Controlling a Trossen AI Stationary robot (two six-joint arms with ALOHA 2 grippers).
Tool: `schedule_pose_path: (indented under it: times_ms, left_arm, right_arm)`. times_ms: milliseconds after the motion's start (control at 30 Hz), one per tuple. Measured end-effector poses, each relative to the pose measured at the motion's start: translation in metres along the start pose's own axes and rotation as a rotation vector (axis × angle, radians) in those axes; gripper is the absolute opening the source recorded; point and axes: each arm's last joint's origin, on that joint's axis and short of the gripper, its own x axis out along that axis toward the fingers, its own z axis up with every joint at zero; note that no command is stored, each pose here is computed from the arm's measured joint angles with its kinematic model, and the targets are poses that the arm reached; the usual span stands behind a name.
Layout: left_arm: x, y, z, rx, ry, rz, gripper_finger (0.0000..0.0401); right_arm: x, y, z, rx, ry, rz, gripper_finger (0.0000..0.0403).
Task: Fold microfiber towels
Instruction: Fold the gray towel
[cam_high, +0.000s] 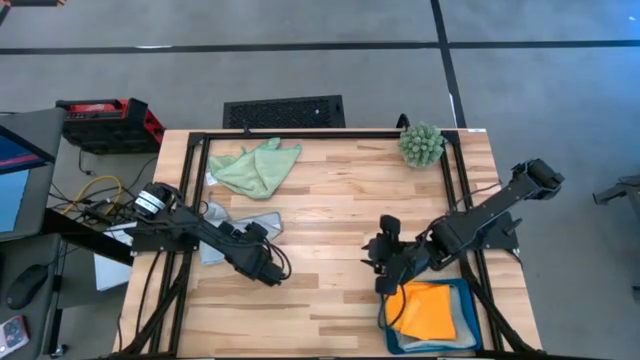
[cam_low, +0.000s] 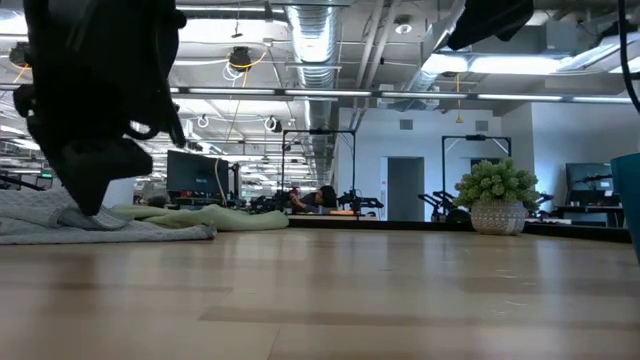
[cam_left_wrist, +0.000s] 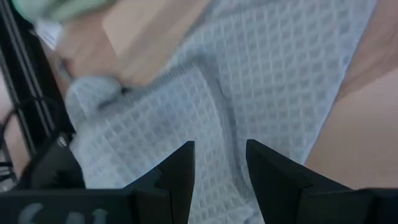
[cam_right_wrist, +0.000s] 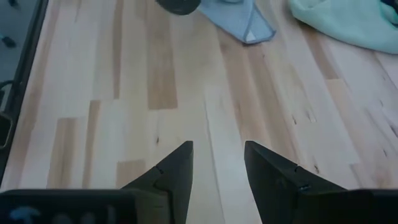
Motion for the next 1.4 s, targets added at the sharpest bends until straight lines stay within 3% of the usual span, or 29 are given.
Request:
schedule_pose_path:
  times_ms: [300,767,900,1133,1400]
  left_arm:
    - [0.004,-0.005,-0.001,0.012,0.005,-0.051,0.0137]
    - [0.014,-0.001,-0.006,-0.025,0.037,-0.010,0.0135]
    - [0.013,-0.001,-0.006,-0.022,0.046,-0.006,0.0110]
    - [0.013,-0.001,-0.006,0.023,0.046,-0.007,0.0014]
    - [-0.008,-0.001,0.003,0.099,-0.021,0.017,0.0002]
  right_arm:
    - [0.004,-0.008,0.003,0.016,0.001,-0.022,0.0166]
    - [0.004,-0.007,0.003,-0.040,0.005,-0.022,0.0166]
    - [0.007,-0.006,0.001,-0.049,0.019,-0.026,0.0166]
    - [0.012,-0.007,-0.008,-0.055,0.033,-0.031,0.0166]
    - [0.013,-0.007,-0.007,-0.051,0.026,-0.030,0.0166]
